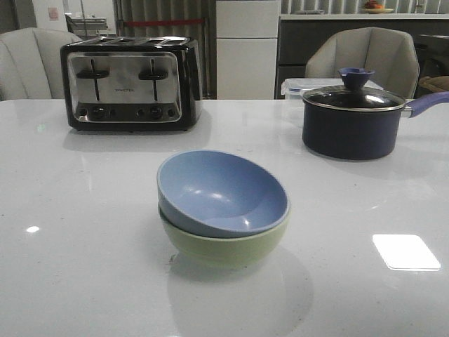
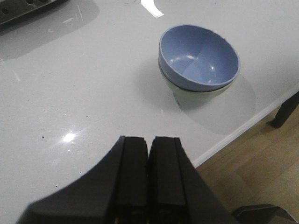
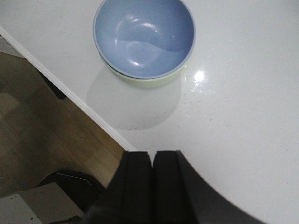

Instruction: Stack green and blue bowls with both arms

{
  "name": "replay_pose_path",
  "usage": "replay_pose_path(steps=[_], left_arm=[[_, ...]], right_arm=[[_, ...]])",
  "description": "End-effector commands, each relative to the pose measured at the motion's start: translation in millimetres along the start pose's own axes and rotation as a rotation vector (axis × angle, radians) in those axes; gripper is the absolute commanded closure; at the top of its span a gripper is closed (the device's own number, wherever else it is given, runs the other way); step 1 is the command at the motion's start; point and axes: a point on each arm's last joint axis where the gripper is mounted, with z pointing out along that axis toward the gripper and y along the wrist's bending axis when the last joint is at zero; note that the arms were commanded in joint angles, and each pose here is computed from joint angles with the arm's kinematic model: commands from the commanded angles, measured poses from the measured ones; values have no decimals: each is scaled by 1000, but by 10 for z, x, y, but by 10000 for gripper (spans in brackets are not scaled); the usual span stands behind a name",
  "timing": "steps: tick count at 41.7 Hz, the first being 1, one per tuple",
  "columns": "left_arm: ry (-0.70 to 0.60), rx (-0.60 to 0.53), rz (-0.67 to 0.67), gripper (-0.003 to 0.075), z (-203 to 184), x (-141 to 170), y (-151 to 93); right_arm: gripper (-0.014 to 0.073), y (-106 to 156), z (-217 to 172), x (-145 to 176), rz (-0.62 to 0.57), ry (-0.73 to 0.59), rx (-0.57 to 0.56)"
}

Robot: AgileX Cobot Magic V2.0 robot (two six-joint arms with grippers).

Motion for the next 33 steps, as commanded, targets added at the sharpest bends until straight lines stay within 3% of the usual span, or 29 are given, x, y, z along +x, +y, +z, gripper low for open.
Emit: replay_pose_path(steps=[1,17,24,33], left_arm=[[-156,-50,-45,627,-132,-68,40],[-536,-462,-151,627,-228,640,130],[-632,-548,-168,627,-51,896,158],[-653,-549,-222,627,99,1137,146]], right_arm=[[516,-9,-57,-135,15,-98,11],[516,-9,-57,-135,15,-98,11],[516,-9,-57,-135,15,-98,11],[516,-9,-57,-135,15,-98,11]])
